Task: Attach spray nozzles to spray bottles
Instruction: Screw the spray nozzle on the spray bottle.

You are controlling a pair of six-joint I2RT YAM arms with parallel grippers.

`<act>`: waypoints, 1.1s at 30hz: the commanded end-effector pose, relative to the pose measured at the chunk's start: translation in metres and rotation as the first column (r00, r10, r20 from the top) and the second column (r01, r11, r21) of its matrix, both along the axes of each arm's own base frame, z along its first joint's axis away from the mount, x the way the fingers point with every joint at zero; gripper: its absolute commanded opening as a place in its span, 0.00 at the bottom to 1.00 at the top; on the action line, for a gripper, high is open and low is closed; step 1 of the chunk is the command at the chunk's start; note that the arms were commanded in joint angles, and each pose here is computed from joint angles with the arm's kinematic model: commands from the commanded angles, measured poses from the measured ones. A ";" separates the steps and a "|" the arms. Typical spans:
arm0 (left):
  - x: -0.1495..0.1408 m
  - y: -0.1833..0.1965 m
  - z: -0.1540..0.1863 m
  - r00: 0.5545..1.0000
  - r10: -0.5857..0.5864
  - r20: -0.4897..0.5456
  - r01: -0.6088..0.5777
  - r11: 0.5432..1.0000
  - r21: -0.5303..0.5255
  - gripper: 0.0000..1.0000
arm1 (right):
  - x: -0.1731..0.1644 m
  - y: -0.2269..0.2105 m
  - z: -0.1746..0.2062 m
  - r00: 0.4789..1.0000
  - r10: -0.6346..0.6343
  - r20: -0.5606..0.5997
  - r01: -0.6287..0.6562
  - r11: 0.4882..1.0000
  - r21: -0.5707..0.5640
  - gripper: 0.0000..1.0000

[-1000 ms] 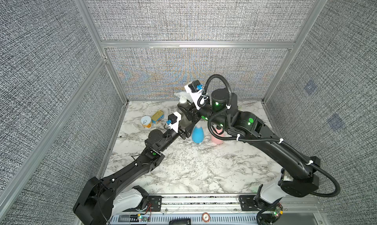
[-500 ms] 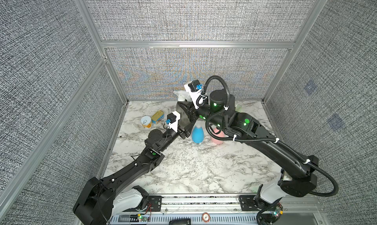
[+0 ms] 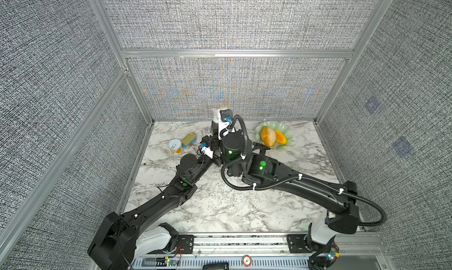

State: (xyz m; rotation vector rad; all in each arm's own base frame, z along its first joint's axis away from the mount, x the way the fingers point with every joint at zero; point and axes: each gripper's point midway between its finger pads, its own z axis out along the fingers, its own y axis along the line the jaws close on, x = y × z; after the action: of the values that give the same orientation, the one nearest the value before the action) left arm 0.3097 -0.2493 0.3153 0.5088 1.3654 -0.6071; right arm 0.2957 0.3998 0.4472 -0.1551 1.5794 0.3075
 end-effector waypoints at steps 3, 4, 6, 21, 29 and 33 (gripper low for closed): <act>-0.003 0.005 0.029 0.995 0.025 0.097 -0.019 0.998 -0.058 0.58 | -0.008 0.036 -0.012 0.999 0.042 -0.012 -0.042 0.999 0.015 0.06; -0.003 0.006 0.029 0.995 0.028 0.098 -0.022 0.998 -0.057 0.58 | -0.009 0.040 -0.012 0.998 0.064 -0.019 -0.063 0.998 0.016 0.08; -0.003 0.006 0.030 0.995 0.028 0.099 -0.023 0.998 -0.059 0.58 | -0.013 0.045 -0.009 0.994 0.109 -0.031 -0.109 0.994 0.016 0.18; -0.007 0.002 0.030 0.994 -0.005 0.109 0.011 0.999 -0.052 0.62 | -0.071 -0.014 0.007 0.925 0.357 -0.128 -0.358 0.934 0.020 0.75; -0.024 -0.016 0.029 0.980 -0.151 0.126 0.157 0.987 -0.038 0.62 | -0.096 -0.057 0.018 0.872 0.482 -0.091 -0.490 0.865 -0.113 0.67; -0.038 -0.029 0.030 0.956 -0.260 0.134 0.266 0.964 -0.030 0.62 | -0.094 -0.070 0.020 0.752 0.648 -0.120 -0.659 0.740 -0.138 0.65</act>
State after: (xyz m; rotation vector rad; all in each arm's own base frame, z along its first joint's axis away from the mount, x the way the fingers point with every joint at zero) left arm 0.2887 -0.2682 0.3306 0.6215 1.2537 -0.7221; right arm 0.2205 0.3217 0.4755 -0.6187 1.6054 0.6220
